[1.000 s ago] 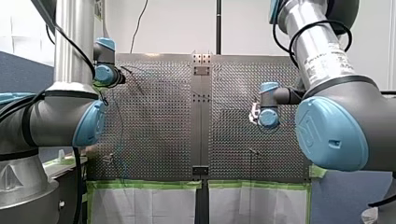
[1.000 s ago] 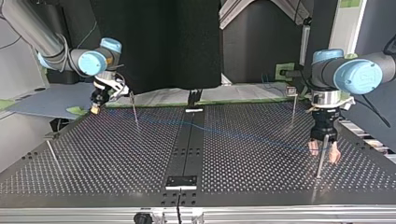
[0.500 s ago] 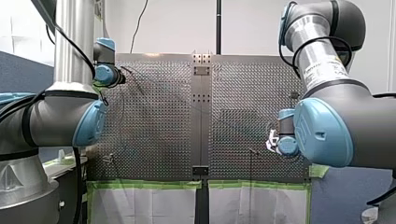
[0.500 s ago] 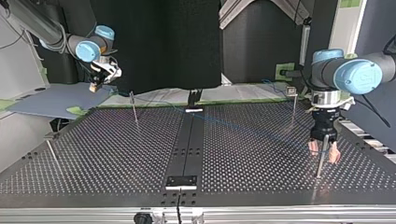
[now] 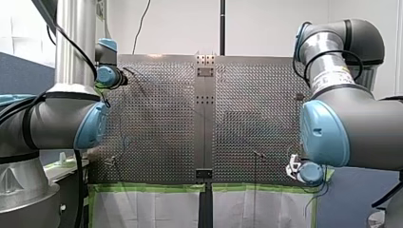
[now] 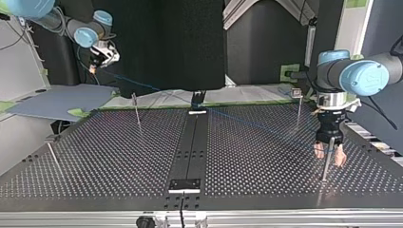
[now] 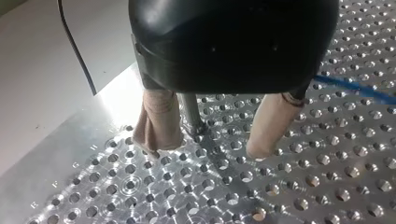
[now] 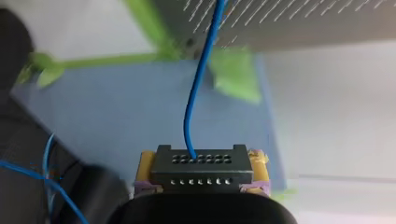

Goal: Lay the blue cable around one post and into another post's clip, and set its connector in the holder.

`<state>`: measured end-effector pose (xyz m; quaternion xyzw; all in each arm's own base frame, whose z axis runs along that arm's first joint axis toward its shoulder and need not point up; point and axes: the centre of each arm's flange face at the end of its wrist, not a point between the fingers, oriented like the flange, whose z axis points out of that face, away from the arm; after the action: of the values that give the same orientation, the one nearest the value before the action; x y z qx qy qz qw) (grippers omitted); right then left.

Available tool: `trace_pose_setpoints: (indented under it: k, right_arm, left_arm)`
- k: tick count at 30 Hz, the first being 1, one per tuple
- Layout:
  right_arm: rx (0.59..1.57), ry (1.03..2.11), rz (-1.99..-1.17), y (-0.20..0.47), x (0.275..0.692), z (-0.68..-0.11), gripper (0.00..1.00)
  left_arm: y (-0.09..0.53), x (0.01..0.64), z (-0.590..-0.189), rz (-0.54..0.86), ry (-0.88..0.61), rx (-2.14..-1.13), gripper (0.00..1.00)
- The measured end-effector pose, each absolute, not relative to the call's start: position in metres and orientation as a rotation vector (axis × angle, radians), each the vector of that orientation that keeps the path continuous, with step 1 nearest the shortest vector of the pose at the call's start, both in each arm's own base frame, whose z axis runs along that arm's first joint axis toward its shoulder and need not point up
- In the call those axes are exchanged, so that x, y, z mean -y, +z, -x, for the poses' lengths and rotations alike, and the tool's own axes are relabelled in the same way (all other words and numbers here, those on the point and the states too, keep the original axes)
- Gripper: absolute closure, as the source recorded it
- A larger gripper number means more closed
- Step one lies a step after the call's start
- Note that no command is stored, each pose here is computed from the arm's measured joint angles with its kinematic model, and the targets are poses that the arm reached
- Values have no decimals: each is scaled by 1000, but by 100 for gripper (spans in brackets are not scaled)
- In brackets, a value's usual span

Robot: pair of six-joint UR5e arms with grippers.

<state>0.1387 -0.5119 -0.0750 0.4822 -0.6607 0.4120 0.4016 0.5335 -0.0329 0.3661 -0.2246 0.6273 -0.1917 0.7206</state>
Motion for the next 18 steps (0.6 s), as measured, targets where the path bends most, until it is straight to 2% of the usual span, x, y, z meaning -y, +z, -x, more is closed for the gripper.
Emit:
trace_pose_setpoints:
  k: [10, 18]
  right_arm:
    - [1734, 957, -1244, -122, 472, -103, 100]
    - [1653, 992, -1296, -141, 482, -99, 100]
  left_arm:
    - [366, 33, -534, 496, -424, -1385, 0]
    - [366, 33, -534, 495, -424, -1385, 0]
